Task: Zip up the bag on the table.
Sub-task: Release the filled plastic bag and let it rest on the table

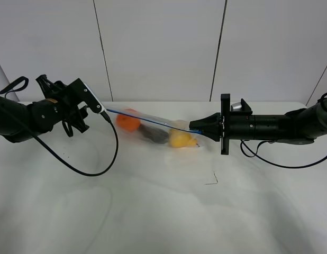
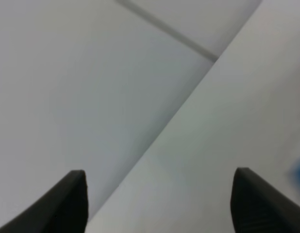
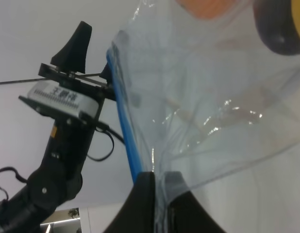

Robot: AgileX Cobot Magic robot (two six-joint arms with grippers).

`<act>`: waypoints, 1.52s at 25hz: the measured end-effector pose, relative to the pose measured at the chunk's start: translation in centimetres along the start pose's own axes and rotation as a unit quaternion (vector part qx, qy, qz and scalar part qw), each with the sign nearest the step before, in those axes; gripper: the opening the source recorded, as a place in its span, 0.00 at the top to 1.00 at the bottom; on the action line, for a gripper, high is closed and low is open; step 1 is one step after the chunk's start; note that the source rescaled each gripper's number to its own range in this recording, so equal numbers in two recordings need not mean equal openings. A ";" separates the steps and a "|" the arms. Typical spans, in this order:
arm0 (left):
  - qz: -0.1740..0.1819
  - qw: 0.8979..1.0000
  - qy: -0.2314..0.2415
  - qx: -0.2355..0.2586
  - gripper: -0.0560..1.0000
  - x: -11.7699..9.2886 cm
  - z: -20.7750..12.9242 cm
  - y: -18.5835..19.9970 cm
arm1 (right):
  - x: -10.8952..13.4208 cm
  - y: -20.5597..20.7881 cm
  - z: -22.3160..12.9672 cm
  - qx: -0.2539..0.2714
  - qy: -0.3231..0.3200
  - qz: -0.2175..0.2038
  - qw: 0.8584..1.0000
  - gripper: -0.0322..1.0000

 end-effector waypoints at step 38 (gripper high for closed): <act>-0.243 0.793 0.425 0.363 0.12 3.9 -3.3 1.9 | 0.0 0.0 0.0 0.000 -0.002 0.000 1.000 0.97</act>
Point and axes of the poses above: a point on each arm's last joint axis where the gripper is mounted, y pointing back along that axis away from the gripper, x along the wrist's bending axis when the last joint is at zero, z = x × y, the point moved 7 cm from there along -y, pointing out along that axis toward the gripper, and after that the axes turned 9 degrees about y, right-handed, at the moved point
